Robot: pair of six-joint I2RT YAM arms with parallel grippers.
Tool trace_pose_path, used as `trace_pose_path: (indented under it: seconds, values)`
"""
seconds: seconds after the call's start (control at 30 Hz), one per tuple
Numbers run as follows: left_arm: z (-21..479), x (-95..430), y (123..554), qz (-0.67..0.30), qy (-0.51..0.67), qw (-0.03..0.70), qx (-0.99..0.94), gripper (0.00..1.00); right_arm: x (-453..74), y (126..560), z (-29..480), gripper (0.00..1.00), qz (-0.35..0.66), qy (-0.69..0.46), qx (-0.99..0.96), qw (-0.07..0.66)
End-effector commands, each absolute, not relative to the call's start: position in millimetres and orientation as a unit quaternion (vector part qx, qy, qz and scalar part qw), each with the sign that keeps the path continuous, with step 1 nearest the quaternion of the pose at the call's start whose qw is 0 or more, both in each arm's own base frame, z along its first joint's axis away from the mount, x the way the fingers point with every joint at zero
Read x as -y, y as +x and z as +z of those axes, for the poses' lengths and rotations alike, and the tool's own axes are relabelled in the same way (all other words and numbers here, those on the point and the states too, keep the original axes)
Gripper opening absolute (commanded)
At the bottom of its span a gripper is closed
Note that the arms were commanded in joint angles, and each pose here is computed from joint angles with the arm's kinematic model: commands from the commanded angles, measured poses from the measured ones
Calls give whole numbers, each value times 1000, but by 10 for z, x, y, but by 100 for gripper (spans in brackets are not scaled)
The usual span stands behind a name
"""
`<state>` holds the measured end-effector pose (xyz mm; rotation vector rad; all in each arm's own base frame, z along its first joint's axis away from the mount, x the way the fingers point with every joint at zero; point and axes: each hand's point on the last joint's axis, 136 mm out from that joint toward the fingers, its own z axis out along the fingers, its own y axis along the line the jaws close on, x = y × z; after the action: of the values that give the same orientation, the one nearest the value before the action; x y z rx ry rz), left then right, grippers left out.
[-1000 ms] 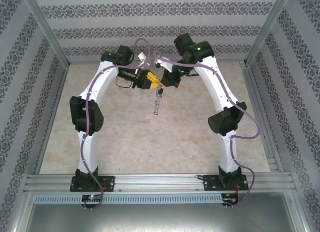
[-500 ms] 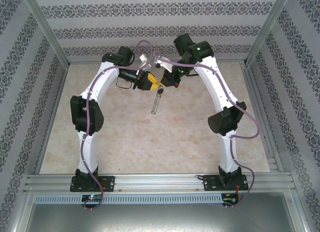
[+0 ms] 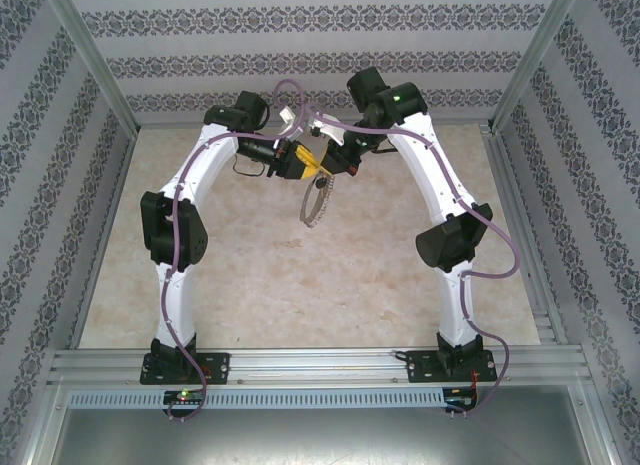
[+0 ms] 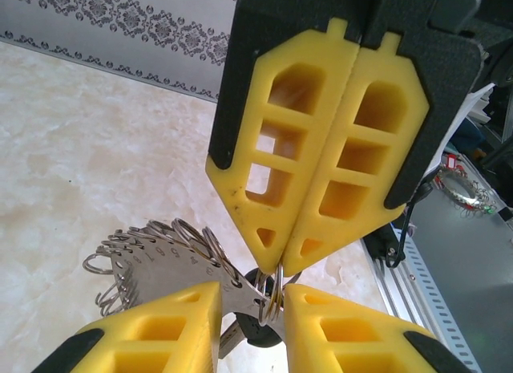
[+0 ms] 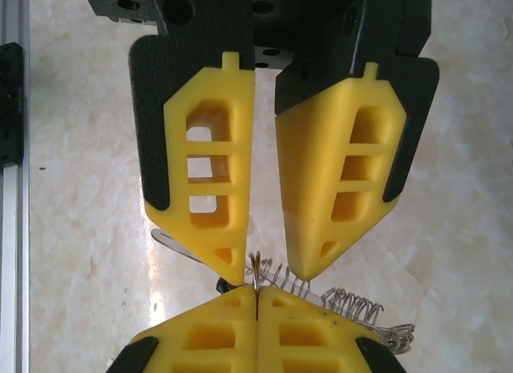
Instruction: Put the keys on the keyring
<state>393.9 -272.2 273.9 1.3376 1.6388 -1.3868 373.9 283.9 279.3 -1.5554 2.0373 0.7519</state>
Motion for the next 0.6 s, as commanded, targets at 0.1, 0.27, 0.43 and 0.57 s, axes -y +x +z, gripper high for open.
trace_pose_path:
  seconds: [0.1, 0.27, 0.43, 0.57]
  values:
    - [2932, 2751, 3888, -531, 512, 320, -594, 23, -2905, 3706, 2825, 0, 276, -579, -729, 241]
    - [3006, 2777, 3811, -546, 514, 321, -578, 11, -2913, 3716, 2829, 0, 277, -579, -728, 243]
    - [3056, 2803, 3770, -549, 519, 324, -569, 0, -2917, 3725, 2814, 0, 277, -577, -729, 242]
    - [3082, 2811, 3751, -552, 521, 327, -563, 0, -2919, 3741, 2840, 0, 277, -576, -729, 247]
